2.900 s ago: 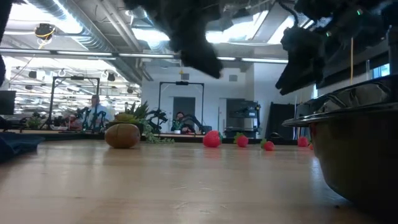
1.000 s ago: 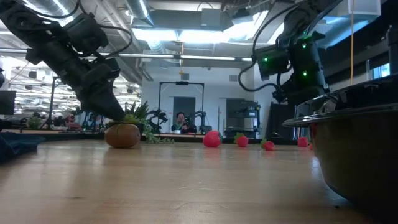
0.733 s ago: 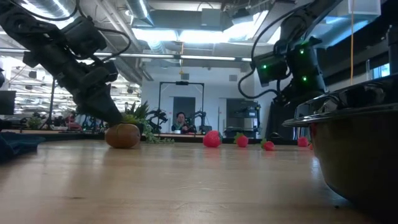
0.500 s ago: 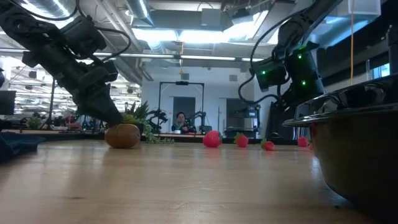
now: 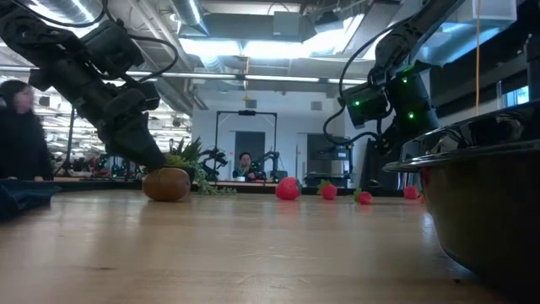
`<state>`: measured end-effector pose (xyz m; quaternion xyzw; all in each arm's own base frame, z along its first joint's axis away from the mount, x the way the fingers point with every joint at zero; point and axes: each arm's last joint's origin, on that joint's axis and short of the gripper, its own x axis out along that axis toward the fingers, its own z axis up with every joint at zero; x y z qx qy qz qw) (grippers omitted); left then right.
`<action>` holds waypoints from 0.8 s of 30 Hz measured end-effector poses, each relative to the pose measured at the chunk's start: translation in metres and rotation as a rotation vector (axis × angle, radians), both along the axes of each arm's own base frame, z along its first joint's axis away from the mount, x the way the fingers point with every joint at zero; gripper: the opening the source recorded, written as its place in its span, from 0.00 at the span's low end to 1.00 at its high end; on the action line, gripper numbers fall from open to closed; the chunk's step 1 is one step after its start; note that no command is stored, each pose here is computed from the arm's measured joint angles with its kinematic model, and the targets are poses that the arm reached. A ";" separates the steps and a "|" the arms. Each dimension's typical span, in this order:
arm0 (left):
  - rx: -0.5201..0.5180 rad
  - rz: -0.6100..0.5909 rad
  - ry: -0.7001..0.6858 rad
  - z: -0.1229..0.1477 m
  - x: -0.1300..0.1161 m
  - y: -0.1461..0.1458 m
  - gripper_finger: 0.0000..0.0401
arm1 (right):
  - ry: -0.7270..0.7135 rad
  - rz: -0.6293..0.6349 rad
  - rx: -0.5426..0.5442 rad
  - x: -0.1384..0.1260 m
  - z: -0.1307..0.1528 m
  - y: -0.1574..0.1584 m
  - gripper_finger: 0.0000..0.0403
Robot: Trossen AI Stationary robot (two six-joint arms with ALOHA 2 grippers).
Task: Pick and placing Produce into tupperware
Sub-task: Put the small red strawberry into the black container
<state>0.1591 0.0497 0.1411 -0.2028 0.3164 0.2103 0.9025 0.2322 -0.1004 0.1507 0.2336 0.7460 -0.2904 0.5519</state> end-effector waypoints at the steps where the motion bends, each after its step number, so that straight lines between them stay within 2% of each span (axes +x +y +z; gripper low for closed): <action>1: 0.000 0.000 0.000 0.000 0.000 0.000 0.45 | 0.001 -0.004 0.000 0.000 0.000 -0.001 0.18; 15: 0.000 0.000 0.000 0.000 0.000 0.000 0.45 | 0.001 -0.010 -0.002 -0.001 0.000 -0.002 0.02; 24: 0.000 0.000 0.001 0.000 0.000 0.000 0.45 | 0.027 -0.033 0.001 -0.004 0.003 0.000 0.01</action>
